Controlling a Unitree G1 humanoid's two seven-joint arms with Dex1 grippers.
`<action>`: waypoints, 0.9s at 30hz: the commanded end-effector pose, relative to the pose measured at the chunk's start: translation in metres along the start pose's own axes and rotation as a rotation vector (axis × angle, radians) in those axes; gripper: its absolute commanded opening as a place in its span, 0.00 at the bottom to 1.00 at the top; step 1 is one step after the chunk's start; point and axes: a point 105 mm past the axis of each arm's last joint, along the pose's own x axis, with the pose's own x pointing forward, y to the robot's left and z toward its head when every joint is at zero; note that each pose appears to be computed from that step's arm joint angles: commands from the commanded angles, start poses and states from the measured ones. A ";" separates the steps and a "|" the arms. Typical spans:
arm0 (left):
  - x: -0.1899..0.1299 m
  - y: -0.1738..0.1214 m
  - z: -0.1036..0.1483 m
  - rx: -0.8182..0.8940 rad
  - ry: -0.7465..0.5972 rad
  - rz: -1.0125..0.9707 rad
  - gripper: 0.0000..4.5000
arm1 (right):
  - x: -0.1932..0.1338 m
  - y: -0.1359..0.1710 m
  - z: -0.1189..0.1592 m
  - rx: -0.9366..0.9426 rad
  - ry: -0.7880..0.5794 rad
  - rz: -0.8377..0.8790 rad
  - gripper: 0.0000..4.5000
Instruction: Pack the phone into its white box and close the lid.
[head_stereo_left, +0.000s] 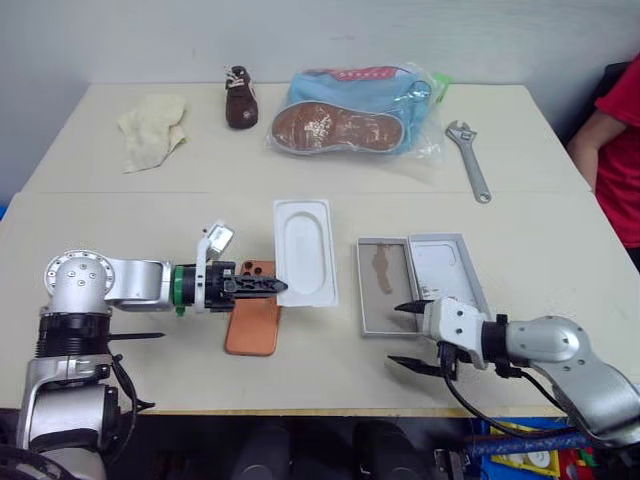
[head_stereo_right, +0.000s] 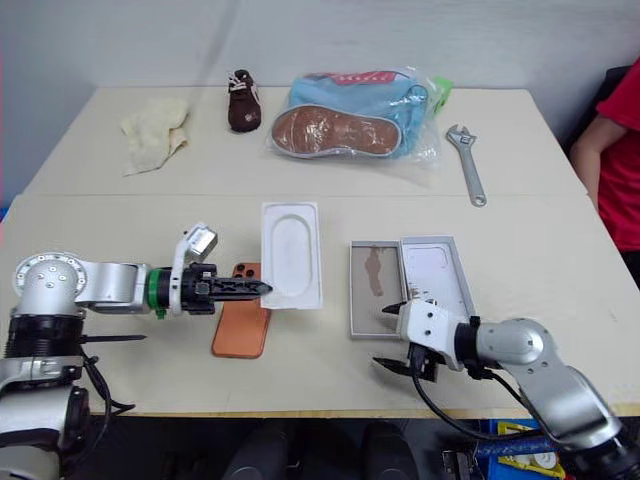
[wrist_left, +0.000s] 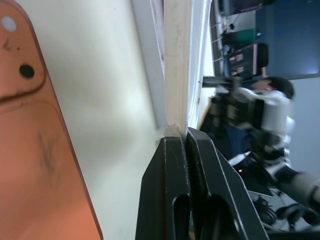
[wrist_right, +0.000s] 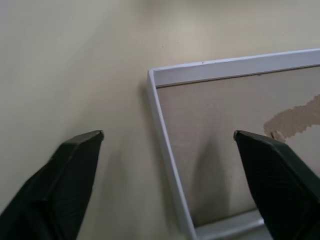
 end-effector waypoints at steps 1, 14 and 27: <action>0.001 -0.008 -0.005 0.026 0.021 -0.032 0.00 | 0.004 -0.002 0.003 -0.029 -0.017 0.002 0.66; 0.053 -0.016 -0.020 0.013 0.064 -0.086 0.00 | 0.017 0.012 0.025 -0.109 -0.089 0.054 0.01; 0.071 -0.023 -0.025 -0.014 0.086 -0.076 0.00 | 0.025 0.019 0.017 -0.133 -0.069 0.044 0.05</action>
